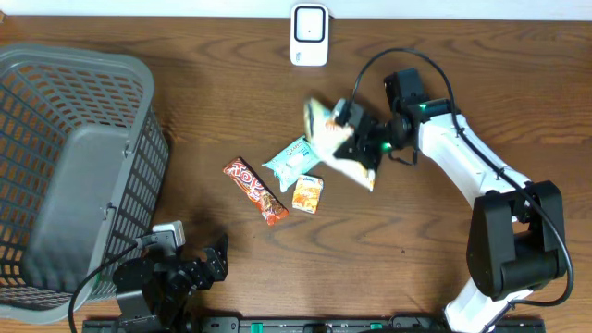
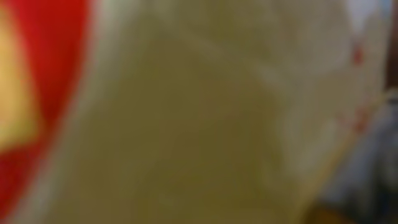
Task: Scan the item barcode
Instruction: 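Lift the yellow bag with the right gripper toward the scanner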
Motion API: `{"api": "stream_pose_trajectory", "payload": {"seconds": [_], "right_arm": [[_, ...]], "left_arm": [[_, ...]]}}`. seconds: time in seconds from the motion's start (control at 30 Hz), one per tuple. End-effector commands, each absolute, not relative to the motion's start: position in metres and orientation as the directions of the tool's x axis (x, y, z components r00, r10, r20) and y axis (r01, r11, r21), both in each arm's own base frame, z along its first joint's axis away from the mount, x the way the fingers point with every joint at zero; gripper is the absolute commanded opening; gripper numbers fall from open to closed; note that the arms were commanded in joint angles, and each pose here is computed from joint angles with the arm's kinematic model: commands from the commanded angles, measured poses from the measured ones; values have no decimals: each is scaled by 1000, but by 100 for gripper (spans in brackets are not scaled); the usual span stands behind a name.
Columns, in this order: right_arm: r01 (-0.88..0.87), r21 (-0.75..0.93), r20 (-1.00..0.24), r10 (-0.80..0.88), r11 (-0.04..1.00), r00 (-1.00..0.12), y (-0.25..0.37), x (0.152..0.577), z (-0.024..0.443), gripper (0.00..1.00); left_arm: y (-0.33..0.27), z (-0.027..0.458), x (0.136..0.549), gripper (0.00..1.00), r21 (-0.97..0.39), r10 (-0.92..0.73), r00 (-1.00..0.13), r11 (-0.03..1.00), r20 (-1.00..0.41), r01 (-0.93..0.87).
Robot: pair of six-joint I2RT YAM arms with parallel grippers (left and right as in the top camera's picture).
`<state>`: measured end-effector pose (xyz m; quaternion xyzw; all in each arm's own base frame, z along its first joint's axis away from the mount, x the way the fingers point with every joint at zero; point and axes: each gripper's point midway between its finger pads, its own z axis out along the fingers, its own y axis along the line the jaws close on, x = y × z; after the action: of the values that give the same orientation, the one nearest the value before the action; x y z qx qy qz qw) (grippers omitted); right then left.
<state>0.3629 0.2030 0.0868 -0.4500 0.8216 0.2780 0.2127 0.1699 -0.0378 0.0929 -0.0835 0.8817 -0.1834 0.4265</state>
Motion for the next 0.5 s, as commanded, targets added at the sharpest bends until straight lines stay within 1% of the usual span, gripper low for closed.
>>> {"api": "stream_pose_trajectory", "payload": {"seconds": [0.0, 0.07, 0.17, 0.33, 0.47], "right_arm": [[-656, 67, -525, -532, 752, -664, 173, 416, 80, 1], [-610, -52, -560, -529, 791, -638, 165, 438, 87, 1], [-528, -219, -586, -543, 821, -601, 154, 464, 98, 1], [-474, -386, -607, -605, 792, -516, 151, 496, 112, 1], [-463, -468, -572, -657, 753, -490, 152, 527, 118, 1]], "left_arm": [[-37, 92, 170, 98, -393, -307, -623, 920, -720, 1], [-37, 92, 170, 98, -393, -307, -623, 920, -720, 1], [-37, 92, 170, 98, -393, -307, -623, 920, -720, 1], [-37, 92, 170, 98, -393, -307, -623, 920, -720, 1], [-37, 92, 170, 98, -393, -307, -623, 920, -720, 1]]}}
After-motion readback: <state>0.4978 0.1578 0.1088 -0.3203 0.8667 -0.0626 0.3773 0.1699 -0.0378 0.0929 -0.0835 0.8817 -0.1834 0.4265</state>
